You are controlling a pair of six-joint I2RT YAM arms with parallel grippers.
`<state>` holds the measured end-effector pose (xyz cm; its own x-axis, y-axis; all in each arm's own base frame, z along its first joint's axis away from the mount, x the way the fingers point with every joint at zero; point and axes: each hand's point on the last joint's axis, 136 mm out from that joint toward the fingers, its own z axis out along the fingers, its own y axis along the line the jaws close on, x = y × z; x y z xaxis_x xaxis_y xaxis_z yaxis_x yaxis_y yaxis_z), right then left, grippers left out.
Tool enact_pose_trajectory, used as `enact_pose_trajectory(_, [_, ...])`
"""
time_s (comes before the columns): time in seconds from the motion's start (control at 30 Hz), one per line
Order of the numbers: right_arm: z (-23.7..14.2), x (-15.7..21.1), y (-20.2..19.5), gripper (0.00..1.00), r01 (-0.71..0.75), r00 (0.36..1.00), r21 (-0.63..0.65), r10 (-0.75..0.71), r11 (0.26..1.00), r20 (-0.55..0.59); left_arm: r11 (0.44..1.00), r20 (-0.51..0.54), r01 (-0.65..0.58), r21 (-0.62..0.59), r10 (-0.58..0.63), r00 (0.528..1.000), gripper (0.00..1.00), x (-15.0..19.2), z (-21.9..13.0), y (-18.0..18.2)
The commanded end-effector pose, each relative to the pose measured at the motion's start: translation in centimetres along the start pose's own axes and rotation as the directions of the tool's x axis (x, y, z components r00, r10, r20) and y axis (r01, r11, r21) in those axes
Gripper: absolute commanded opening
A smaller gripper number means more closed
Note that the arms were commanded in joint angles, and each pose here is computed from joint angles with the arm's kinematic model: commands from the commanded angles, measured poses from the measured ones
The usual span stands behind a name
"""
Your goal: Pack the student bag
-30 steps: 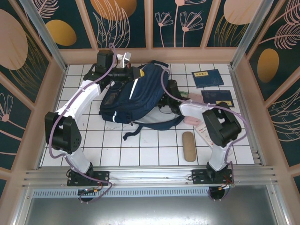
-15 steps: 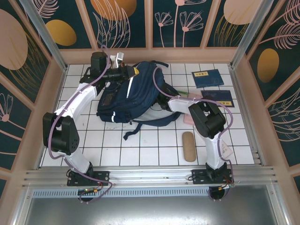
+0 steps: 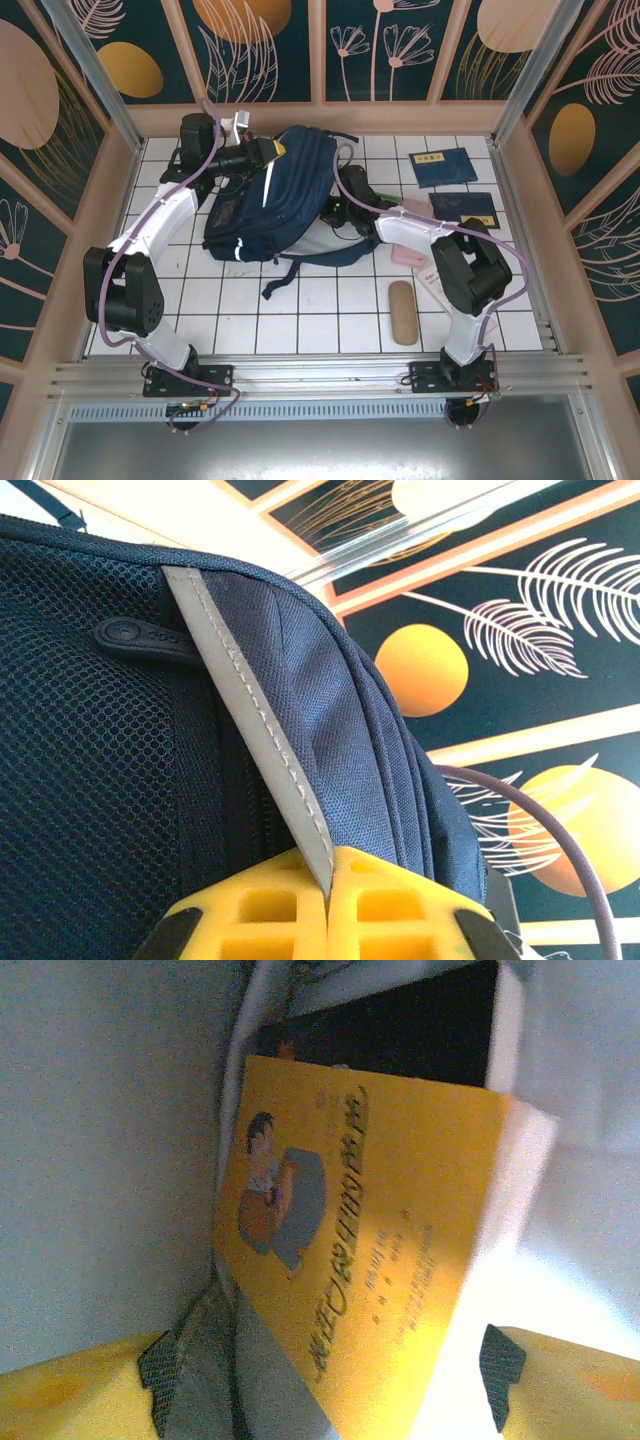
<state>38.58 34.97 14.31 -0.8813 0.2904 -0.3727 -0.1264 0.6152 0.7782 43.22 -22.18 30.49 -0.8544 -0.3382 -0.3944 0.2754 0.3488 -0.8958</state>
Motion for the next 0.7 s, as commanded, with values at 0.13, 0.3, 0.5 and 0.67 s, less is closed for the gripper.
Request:
enact_pose_trajectory(0.13, [-6.6,-2.2,-1.6,0.75,0.073,0.987,0.043,-0.078,0.996,0.144,0.99,0.128,-0.127,0.065,0.118,0.985,0.0,-2.2,-2.3,-3.9])
enact_pose_trajectory(0.3, [-12.6,-5.3,-4.9,0.73,0.062,0.955,0.122,-0.094,0.991,0.28,0.99,0.19,-0.128,-0.063,0.138,0.972,0.0,-3.1,-2.8,-1.6])
enact_pose_trajectory(0.5, [-18.8,-10.1,-12.1,0.72,-0.117,0.899,0.344,-0.048,0.932,0.436,0.956,0.32,-0.104,-0.275,0.193,0.927,0.0,-4.9,-5.2,1.7])
enact_pose_trajectory(0.67, [-23.2,-14.4,-18.1,0.75,-0.288,0.835,0.501,-0.043,0.816,0.548,0.949,0.353,-0.047,-0.312,0.161,0.922,0.0,-4.1,-5.5,4.2])
